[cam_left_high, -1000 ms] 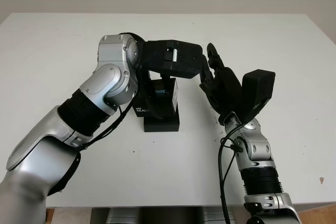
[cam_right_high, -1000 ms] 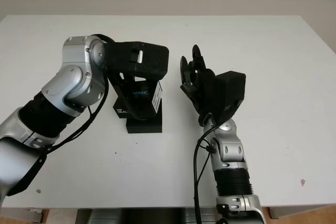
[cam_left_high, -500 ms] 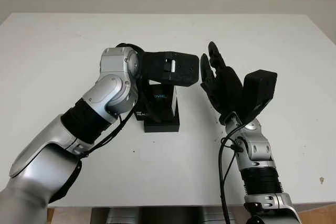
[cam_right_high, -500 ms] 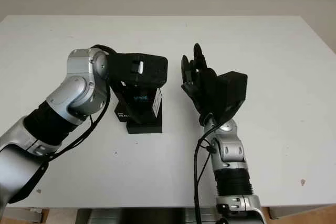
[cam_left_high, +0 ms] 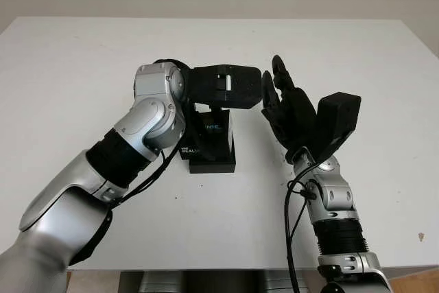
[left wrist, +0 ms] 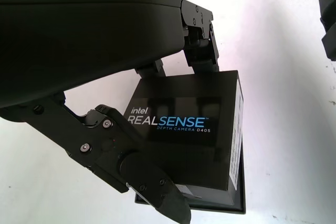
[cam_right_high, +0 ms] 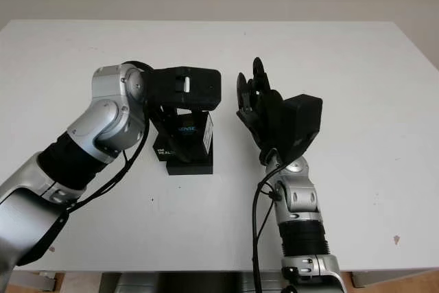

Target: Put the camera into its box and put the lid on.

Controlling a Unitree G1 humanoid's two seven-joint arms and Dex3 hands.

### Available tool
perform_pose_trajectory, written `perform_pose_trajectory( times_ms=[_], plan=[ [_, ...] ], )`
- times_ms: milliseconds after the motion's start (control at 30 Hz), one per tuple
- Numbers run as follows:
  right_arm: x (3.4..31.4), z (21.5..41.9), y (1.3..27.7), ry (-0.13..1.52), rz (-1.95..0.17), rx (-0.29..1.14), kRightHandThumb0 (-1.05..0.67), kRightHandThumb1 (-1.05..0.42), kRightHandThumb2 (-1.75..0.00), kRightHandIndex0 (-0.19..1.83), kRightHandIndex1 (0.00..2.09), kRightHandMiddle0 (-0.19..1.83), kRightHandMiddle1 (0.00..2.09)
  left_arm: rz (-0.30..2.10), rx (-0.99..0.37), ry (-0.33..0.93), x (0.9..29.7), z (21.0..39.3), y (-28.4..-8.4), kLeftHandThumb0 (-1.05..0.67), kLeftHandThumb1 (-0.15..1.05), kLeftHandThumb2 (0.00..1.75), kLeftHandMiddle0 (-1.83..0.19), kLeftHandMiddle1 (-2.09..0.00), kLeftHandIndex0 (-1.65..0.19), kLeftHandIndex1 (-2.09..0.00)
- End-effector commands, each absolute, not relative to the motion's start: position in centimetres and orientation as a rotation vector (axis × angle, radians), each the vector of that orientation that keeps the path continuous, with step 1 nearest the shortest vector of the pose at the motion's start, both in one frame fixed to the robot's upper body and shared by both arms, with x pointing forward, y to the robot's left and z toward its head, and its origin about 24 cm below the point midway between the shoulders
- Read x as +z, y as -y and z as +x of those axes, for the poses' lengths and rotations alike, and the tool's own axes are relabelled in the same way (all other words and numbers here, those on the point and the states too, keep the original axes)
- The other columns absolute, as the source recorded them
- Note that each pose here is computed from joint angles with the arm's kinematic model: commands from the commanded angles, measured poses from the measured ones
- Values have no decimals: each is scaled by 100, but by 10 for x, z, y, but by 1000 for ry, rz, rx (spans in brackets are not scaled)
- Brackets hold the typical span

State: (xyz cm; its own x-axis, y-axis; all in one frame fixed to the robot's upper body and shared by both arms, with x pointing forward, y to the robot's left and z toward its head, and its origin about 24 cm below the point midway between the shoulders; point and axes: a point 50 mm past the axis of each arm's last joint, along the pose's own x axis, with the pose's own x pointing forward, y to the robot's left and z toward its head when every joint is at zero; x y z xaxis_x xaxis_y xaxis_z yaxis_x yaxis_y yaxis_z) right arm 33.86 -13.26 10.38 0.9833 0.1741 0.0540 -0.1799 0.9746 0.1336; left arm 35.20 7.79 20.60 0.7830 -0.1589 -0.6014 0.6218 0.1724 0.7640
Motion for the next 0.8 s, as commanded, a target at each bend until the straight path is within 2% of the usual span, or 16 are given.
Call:
perform_pose_trajectory(
  times_ms=[0,100,267,467,533,600,667,733,767],
  plan=[
    [109,341,131,59,150,180,-62,-105,-62,-16,5,-15,6,1291,-604,-459,202,351,-72,-15,105,16,-52,-163,-22,-150],
    [109,342,130,65,149,185,-62,-105,-63,-16,5,-15,5,1280,-609,-484,202,350,-71,-14,105,18,-53,-167,-21,-145],
    [109,344,128,74,147,190,-62,-105,-63,-15,6,-14,6,1255,-636,-505,199,350,-70,-15,104,20,-58,-180,-32,-150],
    [108,345,126,82,146,190,-63,-105,-61,-15,6,-14,5,1221,-620,-517,199,349,-69,-15,103,21,-60,-182,-27,-155],
    [108,345,126,89,145,191,-63,-105,-61,-16,5,-15,5,1176,-595,-528,199,348,-67,-16,103,18,-57,-198,-2,-162],
    [108,345,125,93,150,192,-63,-105,-61,-16,5,-15,5,1118,-577,-539,198,347,-67,-17,103,17,-53,-205,12,-154],
    [108,346,125,93,151,192,-63,-105,-61,-16,5,-16,5,1072,-563,-552,196,347,-67,-17,104,14,-49,-201,13,-157],
    [107,347,125,93,154,190,-63,-105,-61,-16,5,-16,5,1022,-541,-564,195,347,-67,-22,105,14,-41,-181,-1,-162],
    [107,347,124,93,156,189,-63,-105,-62,-16,5,-15,5,1002,-532,-564,194,346,-66,-24,105,14,-39,-176,-2,-162]
  ],
)
